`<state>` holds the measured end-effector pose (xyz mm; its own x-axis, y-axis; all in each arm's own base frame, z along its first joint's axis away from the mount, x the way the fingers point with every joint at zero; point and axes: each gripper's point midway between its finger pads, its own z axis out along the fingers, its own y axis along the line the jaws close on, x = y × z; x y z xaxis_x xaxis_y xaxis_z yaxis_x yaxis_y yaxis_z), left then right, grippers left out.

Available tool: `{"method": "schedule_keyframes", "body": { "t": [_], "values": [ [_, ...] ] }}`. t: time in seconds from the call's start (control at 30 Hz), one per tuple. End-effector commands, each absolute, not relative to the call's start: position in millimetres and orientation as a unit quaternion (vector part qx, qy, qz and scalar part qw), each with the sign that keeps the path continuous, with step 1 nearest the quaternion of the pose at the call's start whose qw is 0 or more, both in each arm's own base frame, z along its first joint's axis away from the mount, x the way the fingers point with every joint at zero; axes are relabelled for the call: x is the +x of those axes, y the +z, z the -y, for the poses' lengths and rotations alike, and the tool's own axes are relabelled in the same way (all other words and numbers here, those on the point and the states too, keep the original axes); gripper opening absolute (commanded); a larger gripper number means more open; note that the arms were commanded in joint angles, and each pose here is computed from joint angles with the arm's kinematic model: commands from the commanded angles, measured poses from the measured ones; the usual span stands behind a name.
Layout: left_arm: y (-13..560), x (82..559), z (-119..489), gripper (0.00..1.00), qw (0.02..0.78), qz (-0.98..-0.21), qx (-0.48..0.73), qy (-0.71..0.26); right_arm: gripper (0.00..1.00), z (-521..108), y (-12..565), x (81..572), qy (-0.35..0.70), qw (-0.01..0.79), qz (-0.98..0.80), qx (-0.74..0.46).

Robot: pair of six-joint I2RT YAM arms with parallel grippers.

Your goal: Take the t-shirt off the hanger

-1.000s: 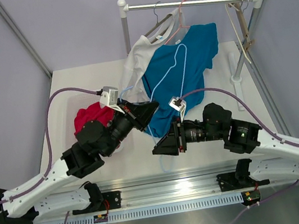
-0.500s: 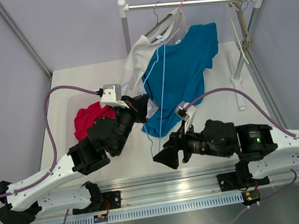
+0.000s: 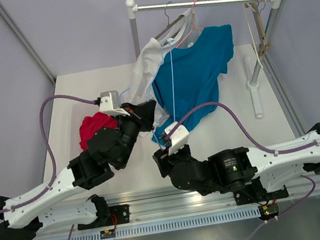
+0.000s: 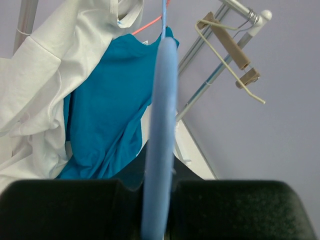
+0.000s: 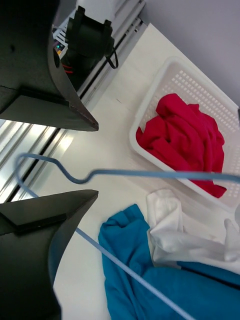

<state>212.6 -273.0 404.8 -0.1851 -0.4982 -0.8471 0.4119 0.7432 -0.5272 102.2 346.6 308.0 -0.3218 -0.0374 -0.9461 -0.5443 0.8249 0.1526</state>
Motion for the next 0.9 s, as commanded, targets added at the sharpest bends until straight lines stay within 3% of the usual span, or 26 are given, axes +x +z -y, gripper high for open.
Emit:
{"method": "schedule_keyframes", "body": {
  "t": [0.0, 0.23, 0.3, 0.4, 0.57, 0.63, 0.67, 0.73, 0.77, 0.87],
  "values": [
    [438, 207, 253, 0.00, 0.641, -0.642, -0.097, -0.410, 0.59, -329, 333, 116, 0.206, 0.591, -0.770, -0.123],
    [443, 201, 249, 0.00, 0.632, -0.635, -0.101, -0.433, 0.59, -330, 322, 117, 0.174, 0.595, -0.774, -0.125],
    [444, 199, 250, 0.00, 0.629, -0.633, -0.101, -0.439, 0.48, -330, 324, 117, 0.175, 0.597, -0.773, -0.124],
    [443, 199, 253, 0.00, 0.625, -0.634, -0.099, -0.444, 0.41, -333, 327, 116, 0.187, 0.599, -0.768, -0.127],
    [441, 198, 256, 0.00, 0.622, -0.636, -0.095, -0.447, 0.00, -330, 328, 115, 0.204, 0.592, -0.771, -0.117],
    [441, 197, 257, 0.00, 0.622, -0.635, -0.090, -0.449, 0.00, -326, 331, 113, 0.223, 0.586, -0.771, -0.110],
    [442, 196, 258, 0.03, 0.621, -0.635, -0.085, -0.451, 0.00, -328, 334, 110, 0.249, 0.578, -0.771, -0.100],
    [446, 192, 263, 0.23, 0.625, -0.633, -0.060, -0.454, 0.00, -320, 337, 105, 0.291, 0.562, -0.769, -0.089],
    [449, 190, 265, 0.43, 0.624, -0.630, -0.052, -0.458, 0.00, -321, 342, 103, 0.322, 0.555, -0.764, -0.074],
    [465, 180, 269, 0.72, 0.625, -0.617, -0.017, -0.479, 0.00, -307, 356, 91, 0.414, 0.518, -0.747, -0.051]
  ]
}}
